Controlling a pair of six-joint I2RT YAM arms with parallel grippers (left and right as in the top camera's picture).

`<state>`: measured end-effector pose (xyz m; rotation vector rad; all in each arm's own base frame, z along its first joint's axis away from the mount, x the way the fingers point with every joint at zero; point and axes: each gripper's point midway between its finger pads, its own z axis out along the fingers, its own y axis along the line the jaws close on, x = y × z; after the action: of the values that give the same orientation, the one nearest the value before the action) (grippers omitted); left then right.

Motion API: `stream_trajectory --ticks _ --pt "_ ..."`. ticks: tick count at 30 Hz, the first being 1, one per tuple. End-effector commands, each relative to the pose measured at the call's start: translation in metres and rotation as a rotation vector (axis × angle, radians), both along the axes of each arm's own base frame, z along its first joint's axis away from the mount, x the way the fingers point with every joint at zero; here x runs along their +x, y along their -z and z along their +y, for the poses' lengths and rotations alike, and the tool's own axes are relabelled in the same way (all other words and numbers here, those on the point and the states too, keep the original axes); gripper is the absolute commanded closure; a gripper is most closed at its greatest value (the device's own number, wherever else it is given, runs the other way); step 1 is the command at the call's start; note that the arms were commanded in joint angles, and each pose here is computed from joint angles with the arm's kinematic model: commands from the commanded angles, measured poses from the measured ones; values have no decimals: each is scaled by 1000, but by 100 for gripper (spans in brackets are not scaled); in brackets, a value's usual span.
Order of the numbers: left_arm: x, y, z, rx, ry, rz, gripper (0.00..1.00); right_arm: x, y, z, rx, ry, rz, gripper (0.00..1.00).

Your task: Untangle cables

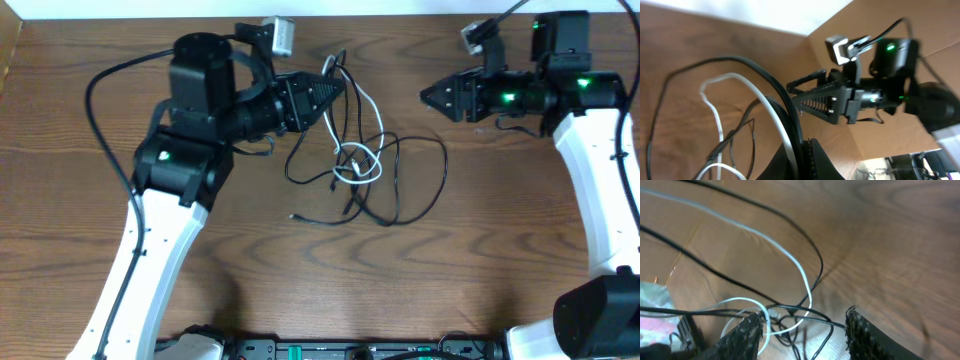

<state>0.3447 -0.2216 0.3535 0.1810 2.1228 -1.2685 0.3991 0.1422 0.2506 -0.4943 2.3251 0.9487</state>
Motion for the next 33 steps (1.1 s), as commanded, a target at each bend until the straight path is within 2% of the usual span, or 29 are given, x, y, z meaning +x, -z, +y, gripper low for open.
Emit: stream_trajectory --ticks 1,4,5,8,11,13,14,18,24,28,33 --pt "10 28 -14 33 25 76 92 -1 16 13 -31 -4 50 48" --pt "11 59 -32 61 70 167 91 -2 21 17 -69 -2 49 49" --pt "10 67 -35 70 79 190 87 0 24 15 -85 20 59 49" --pt "8 90 -44 100 103 250 83 3 30 6 -122 91 95 50" --pt "5 114 -44 146 110 318 70 3 33 3 -135 114 115 49" --pt "4 123 -44 164 119 333 68 2 34 3 -136 114 116 49" --pt "4 128 -43 182 126 337 63 2 34 3 -136 115 118 49" --pt "6 144 -30 258 59 369 57 3 37 -2 -148 157 143 49" --pt "4 165 -9 393 -3 389 54 1 39 -2 -155 163 159 48" --pt "1 169 -8 411 -8 401 50 1 37 8 -153 139 139 44" --pt "-5 168 -19 415 23 389 37 4 34 13 -151 131 111 43"
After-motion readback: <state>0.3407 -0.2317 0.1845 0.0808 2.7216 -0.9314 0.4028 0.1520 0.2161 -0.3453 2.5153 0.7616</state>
